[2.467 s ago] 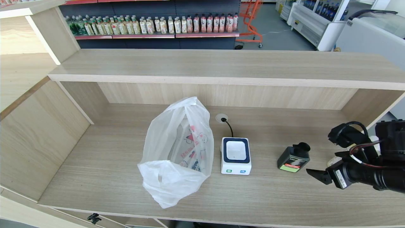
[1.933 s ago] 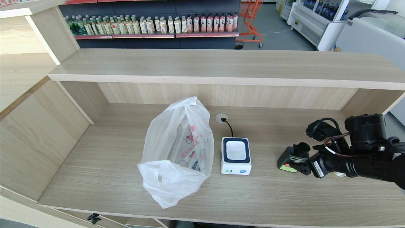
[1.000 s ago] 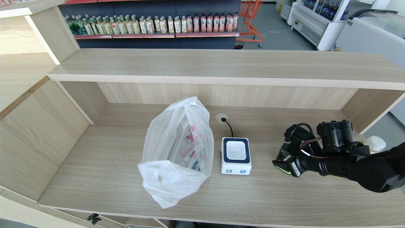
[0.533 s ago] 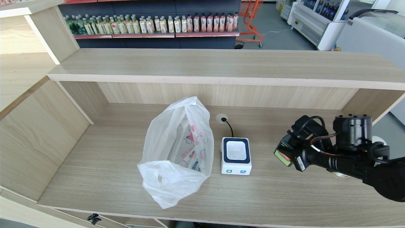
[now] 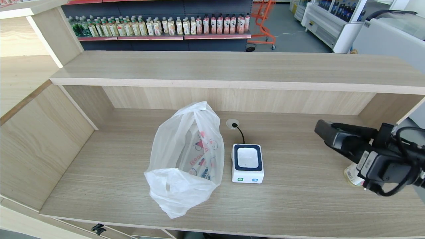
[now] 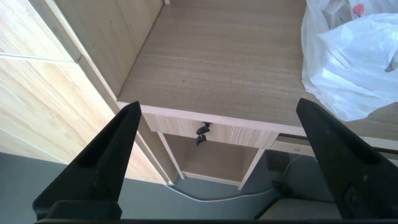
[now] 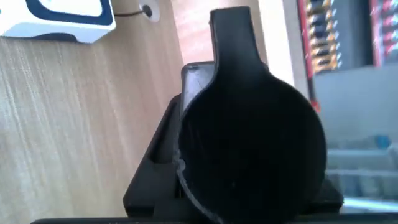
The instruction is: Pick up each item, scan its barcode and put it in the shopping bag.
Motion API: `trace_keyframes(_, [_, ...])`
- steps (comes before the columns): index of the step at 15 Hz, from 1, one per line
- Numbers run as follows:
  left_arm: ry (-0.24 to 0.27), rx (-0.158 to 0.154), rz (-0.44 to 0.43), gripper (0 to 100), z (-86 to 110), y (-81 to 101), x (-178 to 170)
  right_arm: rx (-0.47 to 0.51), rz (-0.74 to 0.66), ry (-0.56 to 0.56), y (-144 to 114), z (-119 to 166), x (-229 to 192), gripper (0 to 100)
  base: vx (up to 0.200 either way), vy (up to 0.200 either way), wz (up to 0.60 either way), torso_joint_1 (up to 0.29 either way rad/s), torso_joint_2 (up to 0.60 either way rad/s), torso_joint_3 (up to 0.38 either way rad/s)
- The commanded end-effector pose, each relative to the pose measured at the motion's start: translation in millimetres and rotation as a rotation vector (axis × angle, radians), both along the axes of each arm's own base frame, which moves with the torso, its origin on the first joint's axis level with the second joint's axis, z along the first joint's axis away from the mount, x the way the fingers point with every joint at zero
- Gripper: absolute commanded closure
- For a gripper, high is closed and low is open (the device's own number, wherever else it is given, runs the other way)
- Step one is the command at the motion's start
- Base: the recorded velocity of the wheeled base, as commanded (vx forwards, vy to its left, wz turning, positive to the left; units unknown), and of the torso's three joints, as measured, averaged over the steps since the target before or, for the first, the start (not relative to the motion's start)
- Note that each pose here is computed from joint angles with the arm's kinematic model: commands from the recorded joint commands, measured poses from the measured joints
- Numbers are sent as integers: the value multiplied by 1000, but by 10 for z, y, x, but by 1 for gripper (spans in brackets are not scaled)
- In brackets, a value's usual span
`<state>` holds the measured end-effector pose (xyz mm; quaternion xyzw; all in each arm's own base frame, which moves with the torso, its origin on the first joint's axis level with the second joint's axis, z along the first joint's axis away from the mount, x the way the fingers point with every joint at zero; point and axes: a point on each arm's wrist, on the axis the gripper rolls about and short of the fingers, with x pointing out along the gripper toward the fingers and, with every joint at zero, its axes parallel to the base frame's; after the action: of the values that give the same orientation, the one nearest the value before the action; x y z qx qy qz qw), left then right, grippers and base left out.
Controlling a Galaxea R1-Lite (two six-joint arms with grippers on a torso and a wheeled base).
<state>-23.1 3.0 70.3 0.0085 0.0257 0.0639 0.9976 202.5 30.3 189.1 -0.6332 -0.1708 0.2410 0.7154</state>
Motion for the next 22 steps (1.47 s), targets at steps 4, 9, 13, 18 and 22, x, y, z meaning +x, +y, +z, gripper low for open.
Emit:
trace_keyframes(4, [2,0,1,0,0,0,1,-484,560,-471,164,-125,-91,100,0,0,0,0,0,0])
trace_keyframes(9, [0,0,1,0,0,0,0,-605,833,-419,379,-524,-151,100,0,0,0,0,0,0])
trace_keyframes(13, [0,0,1,0,0,0,0,-566,1041,-615,686,-509,-184,100,0,0,0,0,0,0])
trace_keyframes(18, [0,0,1,0,0,0,0,-518,1208,-679,1078,-532,-206,100,0,0,0,0,0,0])
trace_keyframes(22, [0,0,1,0,0,0,0,-521,1187,-719,1073,-489,-187,100,0,0,0,0,0,0])
